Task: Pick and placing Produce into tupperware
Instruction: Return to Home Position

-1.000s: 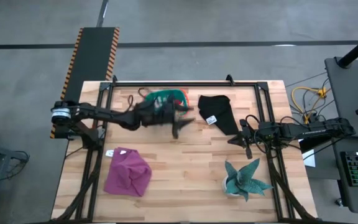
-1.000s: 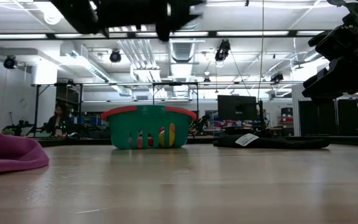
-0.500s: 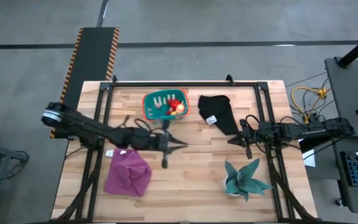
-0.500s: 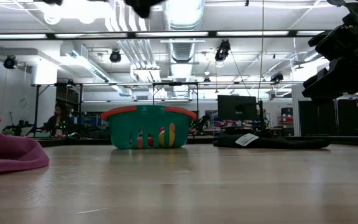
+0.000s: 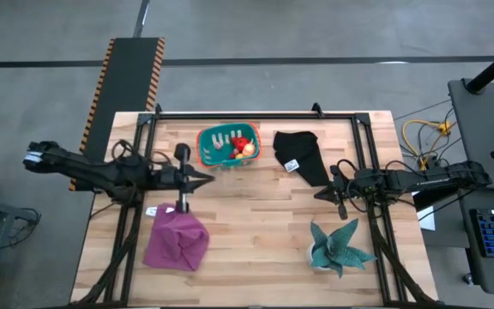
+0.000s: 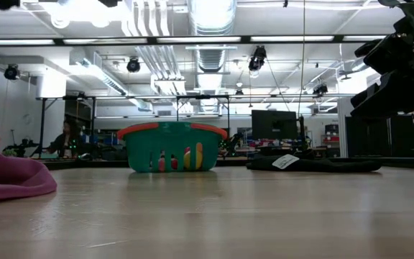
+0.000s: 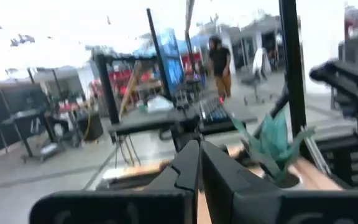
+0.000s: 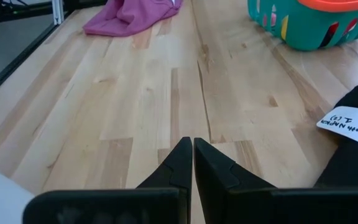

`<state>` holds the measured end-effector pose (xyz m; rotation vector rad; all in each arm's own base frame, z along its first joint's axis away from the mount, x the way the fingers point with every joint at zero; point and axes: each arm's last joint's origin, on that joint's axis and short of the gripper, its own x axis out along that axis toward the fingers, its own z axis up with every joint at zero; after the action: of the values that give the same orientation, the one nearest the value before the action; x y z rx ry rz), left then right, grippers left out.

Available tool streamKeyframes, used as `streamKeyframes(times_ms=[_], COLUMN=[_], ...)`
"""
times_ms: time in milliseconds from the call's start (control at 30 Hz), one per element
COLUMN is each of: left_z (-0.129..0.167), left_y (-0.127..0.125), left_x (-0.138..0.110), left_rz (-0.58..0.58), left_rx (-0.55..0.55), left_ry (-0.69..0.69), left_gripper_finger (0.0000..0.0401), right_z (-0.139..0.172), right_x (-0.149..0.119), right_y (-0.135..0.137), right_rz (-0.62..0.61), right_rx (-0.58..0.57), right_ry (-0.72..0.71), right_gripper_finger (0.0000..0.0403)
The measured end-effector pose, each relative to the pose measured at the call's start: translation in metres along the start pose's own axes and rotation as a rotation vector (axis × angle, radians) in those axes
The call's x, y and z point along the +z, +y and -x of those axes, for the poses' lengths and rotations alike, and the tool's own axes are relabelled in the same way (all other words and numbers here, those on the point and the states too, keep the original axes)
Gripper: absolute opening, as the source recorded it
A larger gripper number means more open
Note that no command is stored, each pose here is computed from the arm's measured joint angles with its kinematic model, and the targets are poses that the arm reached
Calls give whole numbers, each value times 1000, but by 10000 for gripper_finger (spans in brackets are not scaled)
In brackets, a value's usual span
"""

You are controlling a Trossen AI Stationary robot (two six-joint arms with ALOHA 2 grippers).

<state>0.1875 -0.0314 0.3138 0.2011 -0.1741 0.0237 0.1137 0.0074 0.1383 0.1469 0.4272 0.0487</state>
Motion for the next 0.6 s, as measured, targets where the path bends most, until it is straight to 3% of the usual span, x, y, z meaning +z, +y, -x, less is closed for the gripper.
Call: streamKeyframes(times_ms=[100, 200, 433, 600], left_z=[3, 6, 43, 60], left_y=[11, 21, 29, 27], left_x=[-11, -23, -10, -18], left_rz=[-5, -10, 30, 118], left_rx=[42, 81, 94, 85], left_ry=[-49, -8, 2, 75], left_gripper_finger=[0, 0, 0, 0], right_z=[0, 0, 0, 0], right_x=[0, 0, 0, 0], right_y=[0, 0, 0, 0], right_rz=[0, 1, 0, 0], right_rx=[-1, 0, -1, 0], right_ry=[-1, -1, -1, 0], right_gripper_finger=[9, 9, 9, 9])
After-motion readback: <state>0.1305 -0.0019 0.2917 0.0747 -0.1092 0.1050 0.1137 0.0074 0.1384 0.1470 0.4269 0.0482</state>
